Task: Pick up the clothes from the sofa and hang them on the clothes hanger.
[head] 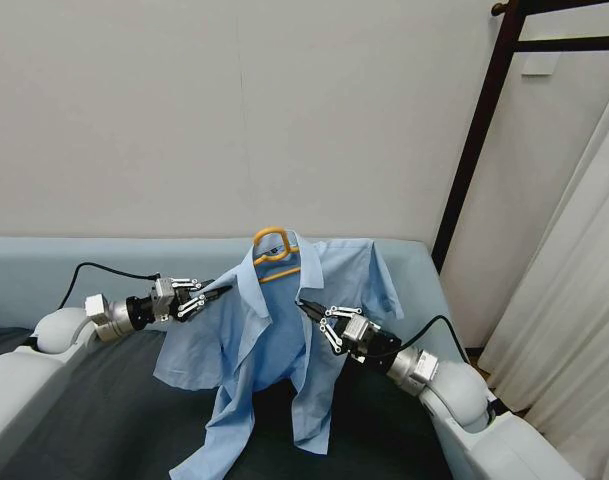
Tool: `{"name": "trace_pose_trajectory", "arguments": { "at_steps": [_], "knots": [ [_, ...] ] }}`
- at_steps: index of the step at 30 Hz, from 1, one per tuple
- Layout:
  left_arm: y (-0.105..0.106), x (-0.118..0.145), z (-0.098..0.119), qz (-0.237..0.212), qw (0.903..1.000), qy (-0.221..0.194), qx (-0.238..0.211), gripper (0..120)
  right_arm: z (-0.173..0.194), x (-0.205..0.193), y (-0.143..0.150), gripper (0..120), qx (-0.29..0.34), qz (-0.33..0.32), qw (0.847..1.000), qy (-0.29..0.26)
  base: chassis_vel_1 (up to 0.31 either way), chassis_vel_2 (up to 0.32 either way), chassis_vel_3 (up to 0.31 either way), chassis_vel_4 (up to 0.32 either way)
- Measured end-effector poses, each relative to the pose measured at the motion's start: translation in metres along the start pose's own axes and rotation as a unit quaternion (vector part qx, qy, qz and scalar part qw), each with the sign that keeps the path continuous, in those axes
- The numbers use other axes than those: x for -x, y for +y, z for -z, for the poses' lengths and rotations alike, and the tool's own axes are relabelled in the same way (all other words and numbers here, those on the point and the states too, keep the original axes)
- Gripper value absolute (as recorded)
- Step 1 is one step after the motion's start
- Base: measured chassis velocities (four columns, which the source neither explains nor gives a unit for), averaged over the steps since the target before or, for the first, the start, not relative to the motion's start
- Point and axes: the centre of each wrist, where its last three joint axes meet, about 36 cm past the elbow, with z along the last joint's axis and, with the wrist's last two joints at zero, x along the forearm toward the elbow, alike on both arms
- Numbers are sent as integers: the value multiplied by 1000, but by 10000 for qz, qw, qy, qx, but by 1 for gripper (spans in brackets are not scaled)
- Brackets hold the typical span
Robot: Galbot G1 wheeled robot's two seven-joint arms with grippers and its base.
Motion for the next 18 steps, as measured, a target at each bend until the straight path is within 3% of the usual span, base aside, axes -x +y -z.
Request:
{"name": "trace_pose_trajectory", "arguments": {
  "at_steps": [8,14,18],
  "knots": [
    [17,0,15,-134,9999,-38,27,7,-22,-11,-1,0,33,454,9988,182,0,0,0,0],
    [24,0,25,-206,9998,-54,67,7,-28,-9,5,0,11,83,9998,153,0,0,0,0],
    [30,1,29,-197,9997,-63,97,7,-27,-9,19,12,110,72,9998,-157,0,0,0,0]
  ]
}}
